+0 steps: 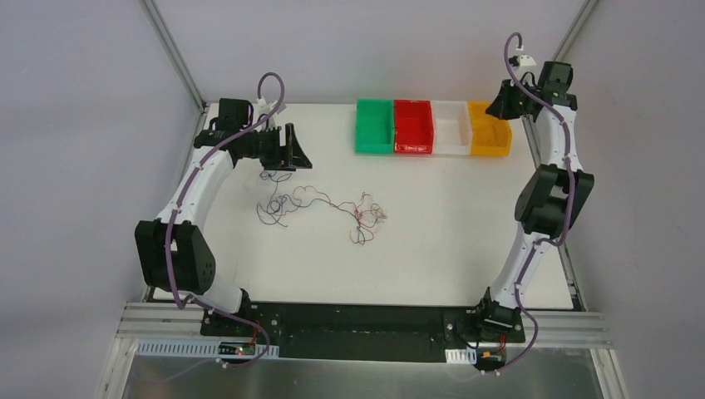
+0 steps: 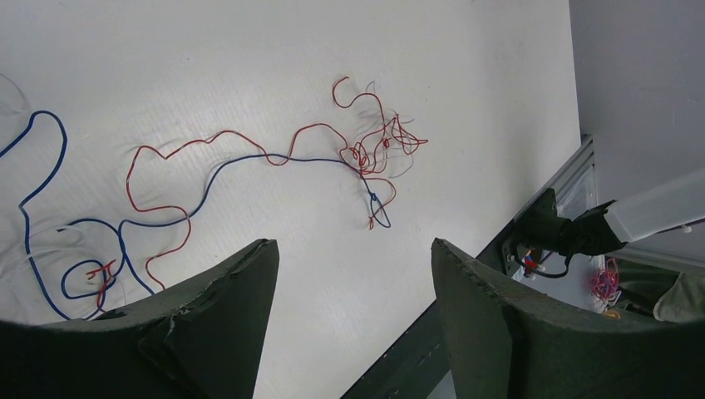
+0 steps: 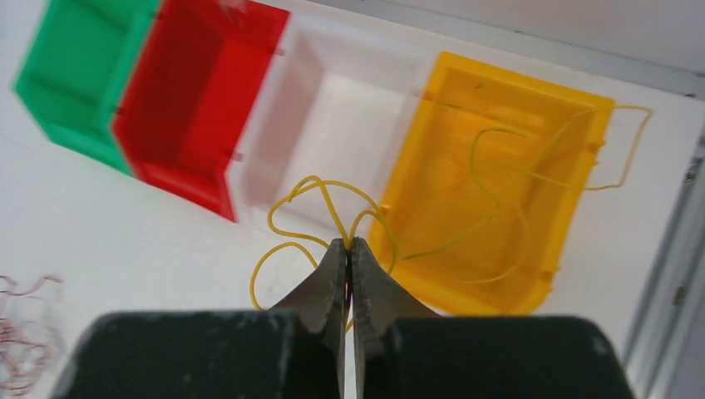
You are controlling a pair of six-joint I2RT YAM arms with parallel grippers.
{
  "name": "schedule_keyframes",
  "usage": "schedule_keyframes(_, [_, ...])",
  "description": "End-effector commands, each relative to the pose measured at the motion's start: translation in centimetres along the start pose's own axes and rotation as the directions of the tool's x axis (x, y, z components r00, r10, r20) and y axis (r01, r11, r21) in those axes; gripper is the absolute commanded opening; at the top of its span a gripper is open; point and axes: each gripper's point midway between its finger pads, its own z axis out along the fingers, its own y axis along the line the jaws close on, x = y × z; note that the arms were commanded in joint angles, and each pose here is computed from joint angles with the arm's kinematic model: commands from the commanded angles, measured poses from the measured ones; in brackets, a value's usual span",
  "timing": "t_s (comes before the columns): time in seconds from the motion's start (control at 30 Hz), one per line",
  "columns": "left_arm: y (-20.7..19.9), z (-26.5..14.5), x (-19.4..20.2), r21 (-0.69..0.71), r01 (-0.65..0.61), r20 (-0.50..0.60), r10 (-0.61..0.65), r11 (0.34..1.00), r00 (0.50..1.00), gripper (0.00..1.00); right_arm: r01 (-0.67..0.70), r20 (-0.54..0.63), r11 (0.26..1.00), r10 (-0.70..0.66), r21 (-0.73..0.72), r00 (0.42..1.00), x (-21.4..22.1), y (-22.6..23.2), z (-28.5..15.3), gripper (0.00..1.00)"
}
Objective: Untangle the cables
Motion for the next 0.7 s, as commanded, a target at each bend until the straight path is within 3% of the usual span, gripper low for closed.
schedule_keyframes(0.0, [0.2,-0.6,-0.5,-0.017,-0.041,0.011,0.041,0.999,0.999,0.69,0.231,-0.012,0.971,-0.23,0.064,0.973,-1.2,-3.7,0.0,0.0])
schedule_keyframes(0.23, [1.0,-0.1,0.2,-0.031,-0.027,-0.018,0.026,0.999,0.999,0.7,0.383,-0.102,0.918,-0.374,0.104,0.922,1.5,-8.7,4.0,0.0])
schedule_keyframes(0.37, [1.5,-0.2,0.1,-0.055,-0.051,-0.032,0.049,0.997,0.998,0.74,0.399,-0.103,0.907,-0.387,0.138,0.916,1.5,-9.3,4.8,0.13])
schedule_keyframes(0.43, [1.9,-0.3,0.3,-0.07,-0.073,-0.046,0.07,0.995,0.996,0.78,0.377,-0.075,0.916,-0.37,0.139,0.926,0.5,-8.6,4.1,0.24])
schedule_keyframes(0.47, [2.1,-0.3,0.5,-0.079,-0.08,-0.054,0.076,0.994,0.996,0.79,0.372,-0.058,0.919,-0.367,0.128,0.928,-0.1,-7.9,3.6,0.34])
schedule_keyframes(0.5, [2.3,-0.3,0.8,-0.084,-0.087,-0.064,0.082,0.993,0.995,0.8,0.363,-0.041,0.925,-0.361,0.113,0.932,-0.6,-7.0,3.1,0.51])
schedule_keyframes(0.53, [2.4,-0.3,1.1,-0.085,-0.086,-0.072,0.079,0.993,0.994,0.82,0.354,-0.024,0.93,-0.353,0.103,0.935,-1.2,-6.1,2.4,0.6])
schedule_keyframes(0.57, [2.5,-0.4,1.3,-0.082,-0.107,-0.08,0.101,0.991,0.992,0.82,0.341,-0.016,0.935,-0.341,0.095,0.94,-1.6,-5.2,1.9,0.66])
schedule_keyframes(0.67, [2.2,-0.5,2.3,-0.046,-0.148,-0.105,0.143,0.988,0.984,0.82,0.292,-0.026,0.956,-0.291,0.037,0.956,-1.9,-0.7,0.1,0.71])
